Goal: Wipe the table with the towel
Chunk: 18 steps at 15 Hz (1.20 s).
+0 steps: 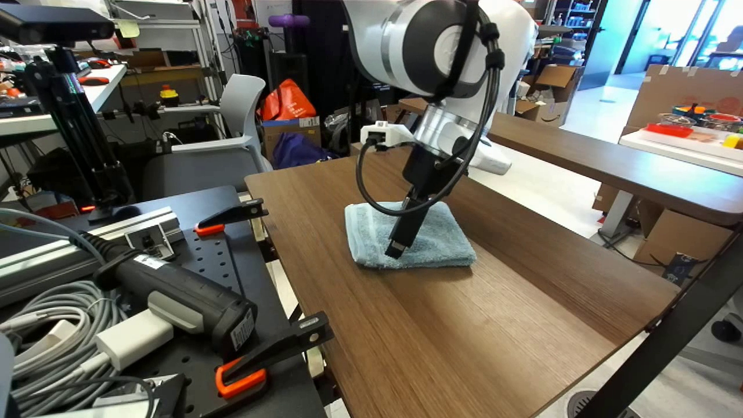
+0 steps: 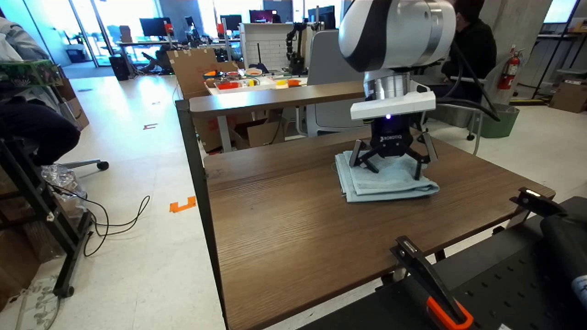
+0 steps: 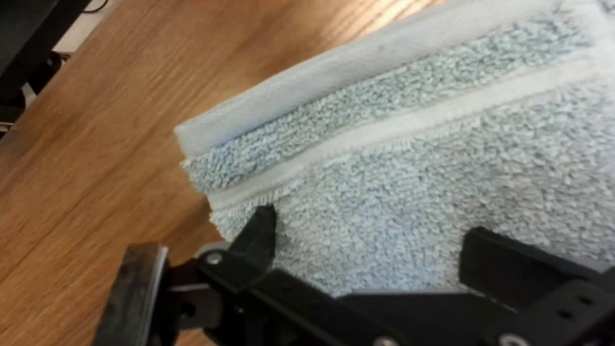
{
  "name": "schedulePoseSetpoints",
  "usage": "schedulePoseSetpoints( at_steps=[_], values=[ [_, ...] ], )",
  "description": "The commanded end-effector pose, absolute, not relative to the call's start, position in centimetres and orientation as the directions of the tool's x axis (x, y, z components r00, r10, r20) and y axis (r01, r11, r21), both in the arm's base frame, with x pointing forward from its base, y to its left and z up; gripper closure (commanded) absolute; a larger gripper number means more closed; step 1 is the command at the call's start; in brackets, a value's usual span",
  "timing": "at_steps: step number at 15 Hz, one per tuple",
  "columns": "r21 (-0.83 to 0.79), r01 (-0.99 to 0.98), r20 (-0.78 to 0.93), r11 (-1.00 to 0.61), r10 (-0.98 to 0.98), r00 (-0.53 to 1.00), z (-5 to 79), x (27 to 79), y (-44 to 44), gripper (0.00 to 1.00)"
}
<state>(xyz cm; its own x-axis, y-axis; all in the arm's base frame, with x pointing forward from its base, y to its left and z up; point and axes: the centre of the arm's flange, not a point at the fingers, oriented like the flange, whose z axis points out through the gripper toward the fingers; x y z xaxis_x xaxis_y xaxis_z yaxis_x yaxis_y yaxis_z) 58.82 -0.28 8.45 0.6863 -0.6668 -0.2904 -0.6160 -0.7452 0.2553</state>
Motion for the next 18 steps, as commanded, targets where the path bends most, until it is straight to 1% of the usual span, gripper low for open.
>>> schedulePoseSetpoints(
  at_steps=[1, 4, 7, 12, 13, 18],
  values=[
    [0.247, -0.709, -0.302, -0.661, -0.748, 0.591, 5.8, 64.9, -1.9, 0.00],
    [0.252, -0.765, -0.281, -0.592, -0.801, 0.528, 6.1, 66.6, -3.3, 0.00],
    [0.308, -0.792, -0.226, -0.528, -0.849, 0.478, 6.4, 66.8, -4.2, 0.00],
    [0.387, -0.801, -0.104, -0.457, -0.884, 0.455, 7.5, 66.8, -4.4, 0.00],
    [0.327, -0.811, -0.153, -0.485, -0.874, 0.462, 9.0, 66.1, -4.4, 0.00],
    [0.329, -0.811, -0.146, -0.484, -0.875, 0.462, 9.1, 66.2, -4.3, 0.00]
  ],
)
